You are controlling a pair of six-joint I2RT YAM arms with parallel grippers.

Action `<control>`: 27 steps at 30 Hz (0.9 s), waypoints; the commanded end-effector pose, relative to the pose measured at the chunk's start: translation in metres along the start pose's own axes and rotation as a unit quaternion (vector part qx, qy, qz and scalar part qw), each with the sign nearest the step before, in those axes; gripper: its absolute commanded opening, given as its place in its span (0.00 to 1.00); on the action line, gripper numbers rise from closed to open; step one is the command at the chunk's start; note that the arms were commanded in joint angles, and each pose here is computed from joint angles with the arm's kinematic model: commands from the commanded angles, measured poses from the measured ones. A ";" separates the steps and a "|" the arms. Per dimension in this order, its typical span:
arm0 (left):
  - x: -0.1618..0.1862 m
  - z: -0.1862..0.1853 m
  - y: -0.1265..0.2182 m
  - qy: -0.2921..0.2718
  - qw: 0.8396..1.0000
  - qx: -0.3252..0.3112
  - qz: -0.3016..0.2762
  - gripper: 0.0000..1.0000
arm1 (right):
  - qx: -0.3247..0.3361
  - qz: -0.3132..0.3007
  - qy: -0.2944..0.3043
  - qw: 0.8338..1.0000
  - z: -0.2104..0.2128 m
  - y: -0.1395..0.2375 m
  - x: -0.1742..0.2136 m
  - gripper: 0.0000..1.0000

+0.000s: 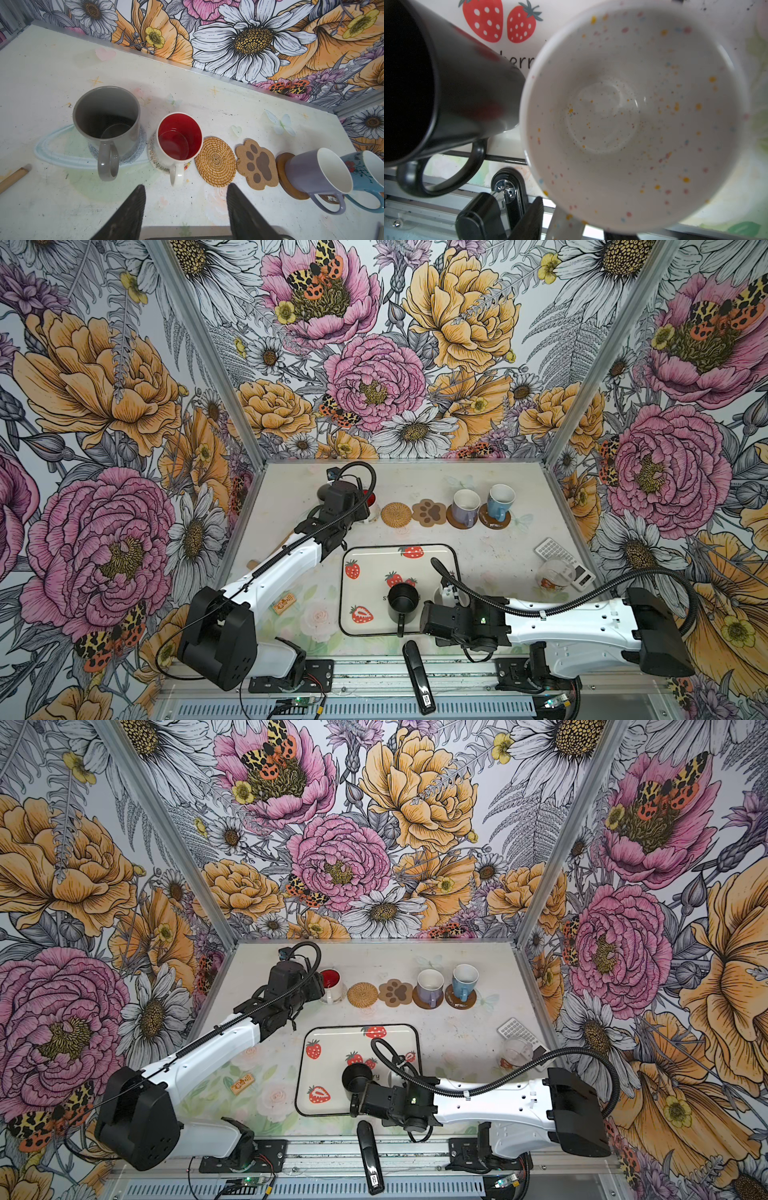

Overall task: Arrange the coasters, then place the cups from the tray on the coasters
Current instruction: 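Lower the right gripper onto the white speckled mug rim and close it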

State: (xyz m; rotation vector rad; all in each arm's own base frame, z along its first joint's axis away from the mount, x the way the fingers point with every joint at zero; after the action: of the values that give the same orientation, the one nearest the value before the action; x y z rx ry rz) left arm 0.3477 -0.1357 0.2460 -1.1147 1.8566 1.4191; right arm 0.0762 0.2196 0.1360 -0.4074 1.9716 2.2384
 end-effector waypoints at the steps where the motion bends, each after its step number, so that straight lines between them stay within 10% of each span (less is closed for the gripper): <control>1: -0.004 0.002 0.003 0.010 1.000 0.008 -0.008 0.64 | -0.004 -0.005 0.001 1.000 0.003 -0.004 -0.003 0.42; 22: -0.001 0.007 -0.005 0.012 1.000 -0.001 0.001 0.64 | 0.021 0.010 0.009 1.000 -0.018 -0.017 -0.013 0.26; 27: -0.001 0.008 -0.006 0.012 1.000 -0.003 0.001 0.64 | 0.019 0.012 0.017 1.000 -0.017 -0.017 -0.018 0.09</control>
State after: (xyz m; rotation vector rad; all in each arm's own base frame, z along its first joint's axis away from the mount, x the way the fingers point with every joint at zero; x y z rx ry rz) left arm 0.3500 -0.1298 0.2456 -1.1337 1.8575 1.4259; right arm 0.0964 0.2016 0.1195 -0.3954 2.0593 2.1938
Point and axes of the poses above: each gripper's point midway between its finger pads, its own y axis back along the fingers, its own z axis along the line the jaws close on, x = y × z, the point moved 6 cm from there along y, back along the fingers
